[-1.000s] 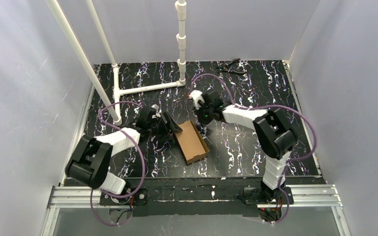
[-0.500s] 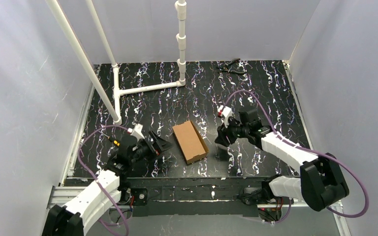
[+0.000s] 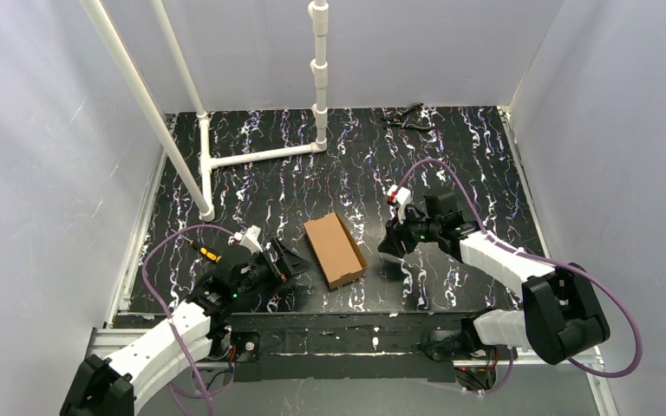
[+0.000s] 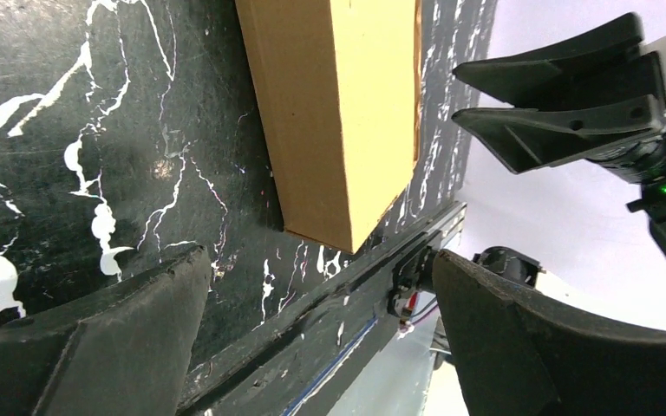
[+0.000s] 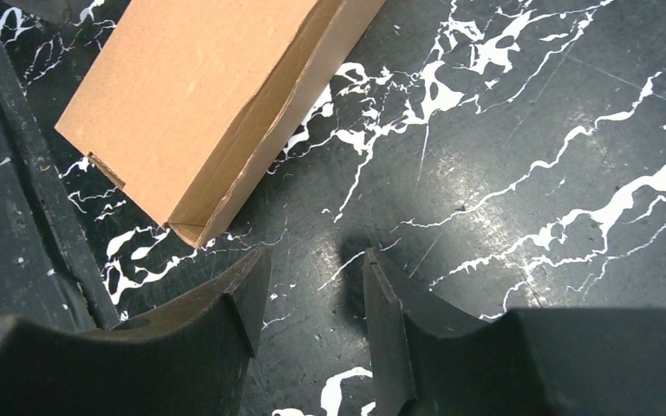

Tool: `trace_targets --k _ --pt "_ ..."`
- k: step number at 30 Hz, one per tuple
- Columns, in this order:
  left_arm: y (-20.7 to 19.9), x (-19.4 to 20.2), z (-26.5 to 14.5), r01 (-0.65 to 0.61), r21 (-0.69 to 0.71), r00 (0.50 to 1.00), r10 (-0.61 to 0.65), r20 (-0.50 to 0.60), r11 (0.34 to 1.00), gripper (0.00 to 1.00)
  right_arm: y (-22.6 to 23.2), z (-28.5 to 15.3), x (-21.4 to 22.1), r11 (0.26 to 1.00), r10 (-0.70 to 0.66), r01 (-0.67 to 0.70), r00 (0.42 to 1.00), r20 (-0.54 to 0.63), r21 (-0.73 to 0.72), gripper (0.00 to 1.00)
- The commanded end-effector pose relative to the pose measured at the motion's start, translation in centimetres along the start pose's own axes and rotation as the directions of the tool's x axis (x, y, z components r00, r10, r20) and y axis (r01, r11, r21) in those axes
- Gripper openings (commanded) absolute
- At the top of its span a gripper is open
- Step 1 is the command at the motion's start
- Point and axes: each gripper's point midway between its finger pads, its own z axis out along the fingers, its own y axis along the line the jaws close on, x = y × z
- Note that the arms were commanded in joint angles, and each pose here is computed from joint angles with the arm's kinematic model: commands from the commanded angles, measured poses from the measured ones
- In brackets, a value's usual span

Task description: Fold the paper box

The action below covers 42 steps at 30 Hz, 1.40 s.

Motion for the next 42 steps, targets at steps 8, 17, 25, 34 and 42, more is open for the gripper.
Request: trace_targets --k 8,17,25,34,42 --pt "-0.2 -1.3 0.7 -0.059 -0.071 0.996 0.063 0.066 0.996 0.98 1.0 1.2 0.2 0.982 0.172 -0.174 0.985 -0.029 -0.080 0.49" --pt "1.0 -0.7 0.5 -0.012 -0.053 0.997 0.016 0.075 0.999 0.97 0.9 2.0 1.7 0.960 0.273 -0.277 0.958 -0.084 -0.042 0.41" --pt "-0.1 -0.4 1.8 -0.034 -0.107 0.999 0.034 -0.005 0.994 0.81 1.2 3.5 2.2 0.960 0.278 -0.280 0.954 -0.111 -0.003 0.26" --pt "-2.0 0.2 6.0 -0.090 -0.195 0.994 0.074 -0.086 0.977 0.51 4.7 5.1 1.2 0.992 0.123 -0.127 0.983 -0.138 -0.024 0.11" --pt "-3.5 2.1 9.8 -0.136 -0.208 0.980 0.102 -0.169 0.969 0.29 7.2 5.7 0.4 0.995 0.042 -0.053 0.990 -0.132 -0.080 0.09"
